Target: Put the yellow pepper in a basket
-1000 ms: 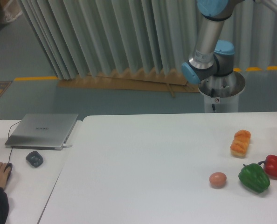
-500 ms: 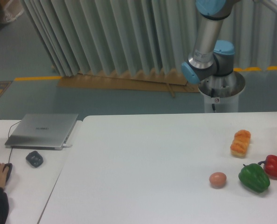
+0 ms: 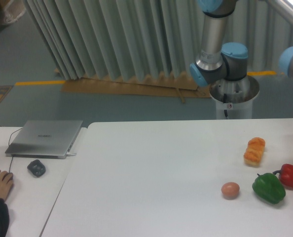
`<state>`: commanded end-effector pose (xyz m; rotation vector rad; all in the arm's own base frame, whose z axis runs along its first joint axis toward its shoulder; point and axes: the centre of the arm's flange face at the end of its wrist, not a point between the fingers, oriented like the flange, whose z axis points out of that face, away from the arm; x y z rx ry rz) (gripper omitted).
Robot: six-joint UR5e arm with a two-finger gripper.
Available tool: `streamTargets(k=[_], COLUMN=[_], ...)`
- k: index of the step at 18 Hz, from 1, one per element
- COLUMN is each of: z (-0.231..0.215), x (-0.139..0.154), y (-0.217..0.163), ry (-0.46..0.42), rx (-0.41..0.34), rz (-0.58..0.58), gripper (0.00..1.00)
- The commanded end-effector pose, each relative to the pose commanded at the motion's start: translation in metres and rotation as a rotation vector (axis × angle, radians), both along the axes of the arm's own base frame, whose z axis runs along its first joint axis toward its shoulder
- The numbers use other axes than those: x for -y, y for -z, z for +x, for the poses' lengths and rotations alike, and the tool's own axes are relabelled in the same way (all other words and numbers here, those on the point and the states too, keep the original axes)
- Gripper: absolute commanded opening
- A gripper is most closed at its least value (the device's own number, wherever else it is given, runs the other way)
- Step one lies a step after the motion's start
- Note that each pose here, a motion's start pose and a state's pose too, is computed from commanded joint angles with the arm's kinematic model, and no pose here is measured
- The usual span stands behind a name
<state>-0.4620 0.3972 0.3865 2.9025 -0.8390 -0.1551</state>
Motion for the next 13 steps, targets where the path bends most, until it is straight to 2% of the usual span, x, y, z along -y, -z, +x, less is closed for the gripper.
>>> streamTargets(k=[2, 6, 13], z=[0.011, 0.038, 0.053], x=[-0.007, -0.023, -0.029], y=[-0.003, -0.009, -0.010], ry=[-0.027, -0.002, -0.021], rx=[0.011, 0.070, 0.084], rz=[0.004, 0.051, 0.071], gripper=[1.00, 1.00, 1.00])
